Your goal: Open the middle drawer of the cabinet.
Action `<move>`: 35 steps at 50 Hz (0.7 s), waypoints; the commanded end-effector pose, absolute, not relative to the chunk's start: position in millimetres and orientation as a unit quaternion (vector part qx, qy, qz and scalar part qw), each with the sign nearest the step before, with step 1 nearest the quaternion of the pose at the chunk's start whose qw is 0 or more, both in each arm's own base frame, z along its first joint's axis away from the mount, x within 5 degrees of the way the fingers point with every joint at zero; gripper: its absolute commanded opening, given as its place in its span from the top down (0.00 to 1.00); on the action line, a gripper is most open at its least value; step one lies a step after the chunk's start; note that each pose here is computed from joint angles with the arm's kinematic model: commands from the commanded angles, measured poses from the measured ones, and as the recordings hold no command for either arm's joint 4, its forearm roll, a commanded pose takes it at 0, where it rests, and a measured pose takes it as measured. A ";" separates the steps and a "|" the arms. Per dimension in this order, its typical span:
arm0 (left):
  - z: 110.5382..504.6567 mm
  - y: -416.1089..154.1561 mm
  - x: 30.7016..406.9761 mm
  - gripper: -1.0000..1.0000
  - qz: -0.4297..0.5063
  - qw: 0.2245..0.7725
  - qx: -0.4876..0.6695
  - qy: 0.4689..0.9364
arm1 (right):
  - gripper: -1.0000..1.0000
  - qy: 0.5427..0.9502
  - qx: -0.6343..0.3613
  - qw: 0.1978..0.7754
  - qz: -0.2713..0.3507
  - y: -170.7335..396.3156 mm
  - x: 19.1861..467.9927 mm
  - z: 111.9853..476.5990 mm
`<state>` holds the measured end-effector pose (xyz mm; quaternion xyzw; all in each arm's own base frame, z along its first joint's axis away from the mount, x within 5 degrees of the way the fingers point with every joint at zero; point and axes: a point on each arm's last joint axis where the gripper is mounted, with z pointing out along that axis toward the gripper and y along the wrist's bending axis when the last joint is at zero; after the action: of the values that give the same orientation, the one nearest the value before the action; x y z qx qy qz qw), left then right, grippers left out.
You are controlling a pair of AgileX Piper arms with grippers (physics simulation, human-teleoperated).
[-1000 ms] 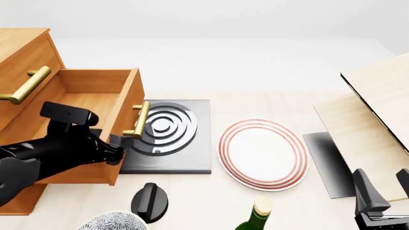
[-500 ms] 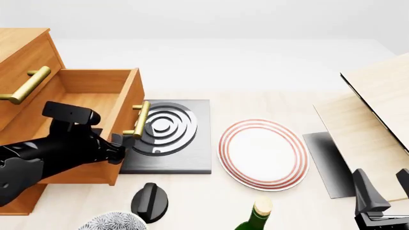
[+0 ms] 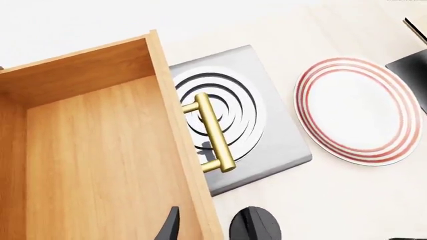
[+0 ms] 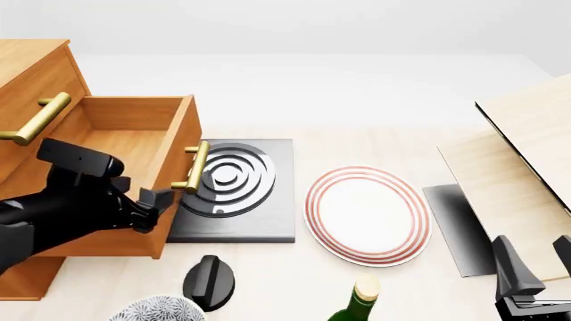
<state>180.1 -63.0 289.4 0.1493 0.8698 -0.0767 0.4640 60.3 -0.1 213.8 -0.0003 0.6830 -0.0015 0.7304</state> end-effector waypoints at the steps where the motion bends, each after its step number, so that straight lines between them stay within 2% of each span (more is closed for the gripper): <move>1: 300.2 -56.8 170.5 0.00 -0.070 0.476 0.153 0.863 | 0.00 0.681 -0.001 0.732 -0.001 0.0 59.3 214.0; 35: 337.1 -50.2 132.2 0.00 -0.085 0.528 0.170 0.828 | 0.00 0.681 -0.001 0.732 -0.001 0.0 59.3 214.0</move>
<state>145.7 -51.4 328.0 0.1644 0.8379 -0.0753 0.5150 60.3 -0.1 213.8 -0.0003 0.6830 -0.0016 0.7305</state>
